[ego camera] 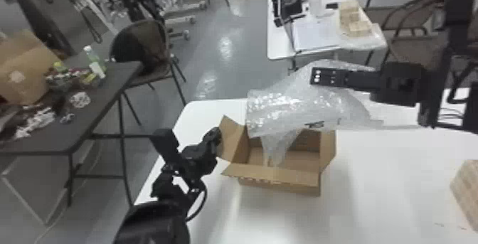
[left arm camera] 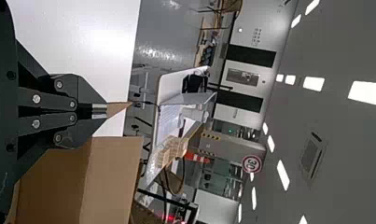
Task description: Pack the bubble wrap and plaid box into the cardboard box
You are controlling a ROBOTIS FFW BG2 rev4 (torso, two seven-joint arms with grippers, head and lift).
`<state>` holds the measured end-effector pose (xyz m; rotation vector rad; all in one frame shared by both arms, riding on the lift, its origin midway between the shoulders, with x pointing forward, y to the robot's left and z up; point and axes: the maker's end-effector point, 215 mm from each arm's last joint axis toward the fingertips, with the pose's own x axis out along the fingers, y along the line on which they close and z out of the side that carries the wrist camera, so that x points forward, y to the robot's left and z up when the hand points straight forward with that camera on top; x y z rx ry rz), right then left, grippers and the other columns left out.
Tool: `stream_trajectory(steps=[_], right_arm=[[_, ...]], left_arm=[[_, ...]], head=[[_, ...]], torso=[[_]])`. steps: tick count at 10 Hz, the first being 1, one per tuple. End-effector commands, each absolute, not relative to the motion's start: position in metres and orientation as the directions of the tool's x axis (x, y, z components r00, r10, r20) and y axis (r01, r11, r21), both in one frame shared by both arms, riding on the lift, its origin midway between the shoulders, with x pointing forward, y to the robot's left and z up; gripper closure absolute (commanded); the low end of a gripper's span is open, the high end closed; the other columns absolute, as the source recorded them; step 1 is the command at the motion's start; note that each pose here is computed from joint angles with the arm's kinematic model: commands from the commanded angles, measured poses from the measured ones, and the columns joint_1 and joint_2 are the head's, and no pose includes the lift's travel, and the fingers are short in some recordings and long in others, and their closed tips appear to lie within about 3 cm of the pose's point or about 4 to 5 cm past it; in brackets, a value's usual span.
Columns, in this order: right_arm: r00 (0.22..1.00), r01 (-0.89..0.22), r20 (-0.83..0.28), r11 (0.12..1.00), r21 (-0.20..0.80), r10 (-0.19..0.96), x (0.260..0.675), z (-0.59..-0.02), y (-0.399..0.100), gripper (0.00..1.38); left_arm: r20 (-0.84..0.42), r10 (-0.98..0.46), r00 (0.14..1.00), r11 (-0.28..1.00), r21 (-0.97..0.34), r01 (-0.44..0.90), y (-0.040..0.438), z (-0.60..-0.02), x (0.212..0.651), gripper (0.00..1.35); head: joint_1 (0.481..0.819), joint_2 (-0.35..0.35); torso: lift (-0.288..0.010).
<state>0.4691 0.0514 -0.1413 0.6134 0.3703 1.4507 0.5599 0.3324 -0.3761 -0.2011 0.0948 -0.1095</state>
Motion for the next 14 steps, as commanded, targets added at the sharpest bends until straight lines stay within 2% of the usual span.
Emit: stream_trajectory(steps=[1, 2, 3, 4, 5, 6, 8, 11, 14], right_arm=[[0.115, -0.813, 0.123, 0.023, 0.582, 0.986, 0.478, -0.137, 0.052, 1.23], [0.167, -0.8, 0.065, 0.097, 0.593, 0.984, 0.495, -0.166, 0.052, 1.23], [0.209, -0.777, 0.051, 0.134, 0.615, 0.976, 0.51, -0.2, 0.056, 1.23], [0.253, -0.765, -0.004, 0.203, 0.611, 0.967, 0.525, -0.245, 0.053, 1.23], [0.243, -0.751, -0.019, 0.201, 0.629, 0.97, 0.525, -0.281, 0.065, 1.23], [0.196, -0.748, -0.005, 0.152, 0.647, 0.981, 0.517, -0.303, 0.082, 1.23], [0.147, -0.758, -0.002, 0.114, 0.642, 0.989, 0.512, -0.317, 0.097, 1.23], [0.133, -0.794, 0.029, 0.089, 0.601, 0.991, 0.524, -0.289, 0.107, 1.23], [0.108, -0.777, 0.08, 0.034, 0.628, 0.991, 0.521, -0.29, 0.123, 1.23]], left_arm=[[-0.082, -0.119, 0.99, 0.974, -0.204, 0.1, 0.331, -0.375, 0.561, 1.21], [-0.079, -0.116, 0.99, 0.974, -0.205, 0.098, 0.331, -0.375, 0.56, 1.21], [-0.074, -0.113, 0.991, 0.974, -0.205, 0.096, 0.331, -0.374, 0.56, 1.21], [-0.072, -0.111, 0.991, 0.973, -0.209, 0.094, 0.329, -0.376, 0.559, 1.21], [-0.071, -0.107, 0.992, 0.973, -0.213, 0.09, 0.33, -0.377, 0.557, 1.21], [-0.073, -0.109, 0.991, 0.972, -0.217, 0.09, 0.329, -0.379, 0.557, 1.21], [-0.068, -0.118, 0.991, 0.97, -0.222, 0.1, 0.322, -0.378, 0.558, 1.21], [-0.065, -0.116, 0.991, 0.969, -0.228, 0.099, 0.315, -0.379, 0.559, 1.21], [-0.055, -0.08, 0.995, 0.968, -0.243, 0.064, 0.295, -0.382, 0.558, 1.21]], head=[[0.624, 0.35], [0.616, 0.35], [0.617, 0.35], [0.626, 0.35], [0.646, 0.35], [0.667, 0.35], [0.695, 0.35], [0.695, 0.35], [0.684, 0.35]], torso=[[-0.089], [-0.089], [-0.089], [-0.089], [-0.089], [-0.089], [-0.089], [-0.089], [-0.089]])
